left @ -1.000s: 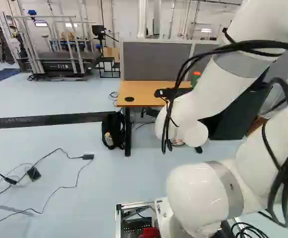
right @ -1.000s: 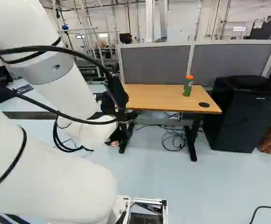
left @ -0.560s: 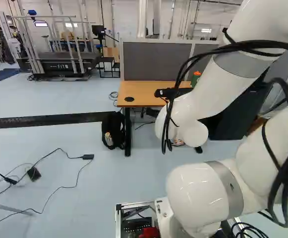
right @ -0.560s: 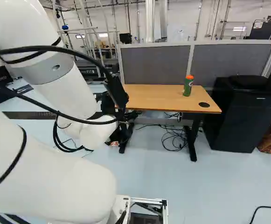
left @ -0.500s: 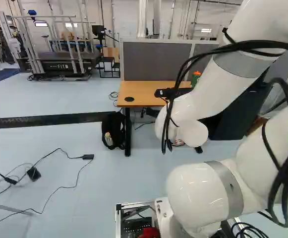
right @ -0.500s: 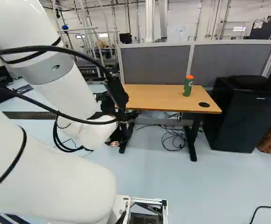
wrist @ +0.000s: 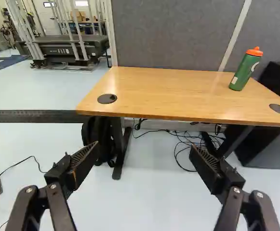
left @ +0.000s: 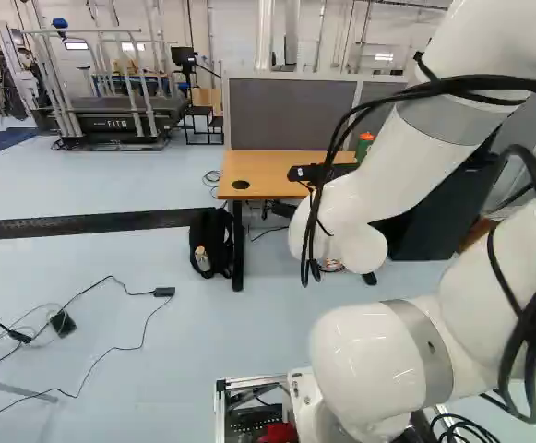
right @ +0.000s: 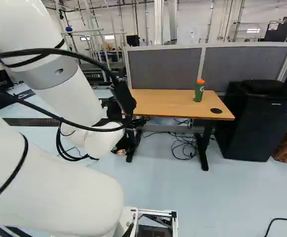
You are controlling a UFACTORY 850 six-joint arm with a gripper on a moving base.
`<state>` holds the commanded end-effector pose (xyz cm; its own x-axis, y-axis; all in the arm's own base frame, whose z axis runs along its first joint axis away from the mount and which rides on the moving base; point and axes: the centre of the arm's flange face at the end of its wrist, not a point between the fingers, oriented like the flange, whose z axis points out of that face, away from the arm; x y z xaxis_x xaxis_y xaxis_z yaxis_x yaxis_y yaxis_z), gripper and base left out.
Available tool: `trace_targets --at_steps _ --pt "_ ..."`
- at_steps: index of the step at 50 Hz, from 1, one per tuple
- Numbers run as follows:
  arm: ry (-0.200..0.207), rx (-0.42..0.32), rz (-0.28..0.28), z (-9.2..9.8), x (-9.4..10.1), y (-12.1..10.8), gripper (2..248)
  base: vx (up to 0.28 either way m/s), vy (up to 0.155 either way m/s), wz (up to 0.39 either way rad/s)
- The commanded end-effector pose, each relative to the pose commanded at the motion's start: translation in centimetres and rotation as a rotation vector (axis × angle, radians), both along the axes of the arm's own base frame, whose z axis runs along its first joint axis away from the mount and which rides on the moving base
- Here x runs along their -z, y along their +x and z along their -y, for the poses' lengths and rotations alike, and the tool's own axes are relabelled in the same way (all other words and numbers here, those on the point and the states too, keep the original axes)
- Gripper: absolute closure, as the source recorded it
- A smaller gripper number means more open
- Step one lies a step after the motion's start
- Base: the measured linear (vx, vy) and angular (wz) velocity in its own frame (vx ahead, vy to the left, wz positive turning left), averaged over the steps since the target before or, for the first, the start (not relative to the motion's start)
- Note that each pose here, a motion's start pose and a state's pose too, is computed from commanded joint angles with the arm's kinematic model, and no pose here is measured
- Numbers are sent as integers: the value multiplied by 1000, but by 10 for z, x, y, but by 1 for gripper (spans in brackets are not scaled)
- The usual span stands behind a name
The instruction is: Pick up the green bottle from the table
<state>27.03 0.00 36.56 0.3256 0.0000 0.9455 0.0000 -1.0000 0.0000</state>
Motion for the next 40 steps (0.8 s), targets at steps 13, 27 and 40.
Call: trace_targets --at_steps 13,27,40 --pt "0 0 0 0 0 0 3 0 0 0" --pt "0 0 0 0 0 0 3 0 0 0" --pt "0 0 0 0 0 0 3 4 -7 -4"
